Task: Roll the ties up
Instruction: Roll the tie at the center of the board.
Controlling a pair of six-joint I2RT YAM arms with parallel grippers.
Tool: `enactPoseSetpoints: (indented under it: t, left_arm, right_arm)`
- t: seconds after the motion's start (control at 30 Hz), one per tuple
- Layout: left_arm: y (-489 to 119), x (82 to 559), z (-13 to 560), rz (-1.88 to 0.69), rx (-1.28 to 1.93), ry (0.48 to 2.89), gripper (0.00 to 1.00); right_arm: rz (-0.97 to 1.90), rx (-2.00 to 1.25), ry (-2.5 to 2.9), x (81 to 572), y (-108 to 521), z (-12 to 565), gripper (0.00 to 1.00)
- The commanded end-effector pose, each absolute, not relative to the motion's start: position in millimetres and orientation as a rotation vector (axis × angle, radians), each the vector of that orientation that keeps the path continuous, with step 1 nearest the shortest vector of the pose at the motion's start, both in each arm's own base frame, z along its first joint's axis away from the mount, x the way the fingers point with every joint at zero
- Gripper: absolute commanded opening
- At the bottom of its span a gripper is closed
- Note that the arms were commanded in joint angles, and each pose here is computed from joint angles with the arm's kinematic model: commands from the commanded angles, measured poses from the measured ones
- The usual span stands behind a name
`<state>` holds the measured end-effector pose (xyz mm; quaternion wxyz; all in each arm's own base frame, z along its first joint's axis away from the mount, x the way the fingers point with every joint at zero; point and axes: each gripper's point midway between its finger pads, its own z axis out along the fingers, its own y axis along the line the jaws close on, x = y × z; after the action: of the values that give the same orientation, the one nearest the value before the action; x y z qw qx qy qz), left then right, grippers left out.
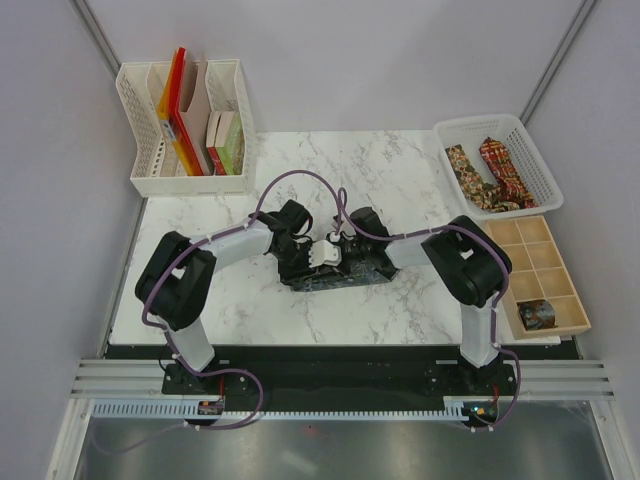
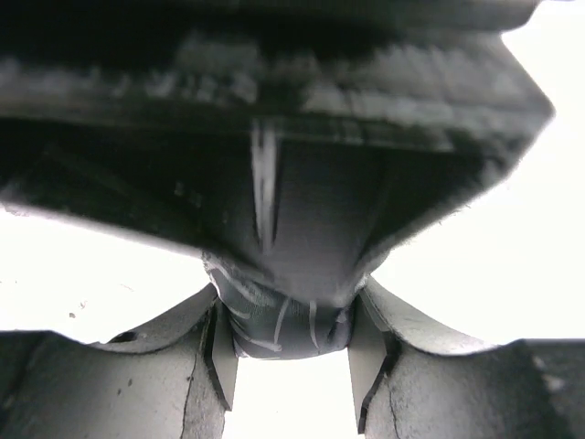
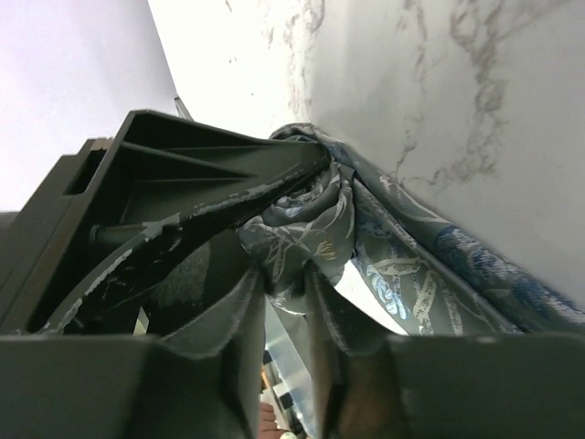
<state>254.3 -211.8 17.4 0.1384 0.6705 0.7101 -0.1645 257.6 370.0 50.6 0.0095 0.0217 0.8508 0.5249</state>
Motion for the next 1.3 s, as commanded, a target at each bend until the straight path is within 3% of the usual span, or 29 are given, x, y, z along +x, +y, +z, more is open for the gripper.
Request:
enactPoseSetpoints:
  t: [0.0,0.13,0.43,0.77,0.87,1.13,1.27]
  left_arm:
    - [-202.0,227.6,-12.7,-0.562,2.025,2.123,0.36]
    - [-201.3,227.1,-11.9,-0.563,2.023,2.121,0.4]
    - [-217.8,231.1,24.1,-0.622,1.957,2.007,0.65]
    - [-235.2,237.5,66.7,-0.655,1.872,1.894,0.81]
    - [-237.7,240.5,77.1,-0.642,1.835,1.854,0.98]
    - [-232.3,253.5,138.9,-0.698,1.569,1.793,1.0]
    - [-206.4,274.6,168.5,-0.737,1.238,1.903,1.0]
  right_arm:
    - [1.581,0.013,2.657,264.6,371.5,44.7,0.16]
    - [1.521,0.036,2.69,267.5,360.1,35.0,0.0]
    - [1.34,0.043,2.79,270.4,334.9,1.3,0.0]
    - [1.236,0.057,2.85,272.1,316.3,-21.8,0.0]
    - [1.205,0.059,2.87,273.2,310.7,-30.0,0.0]
    - [1.161,0.072,2.923,267.2,303.9,-44.6,0.0]
    - [1.182,0.138,2.903,265.7,309.1,-43.7,0.0]
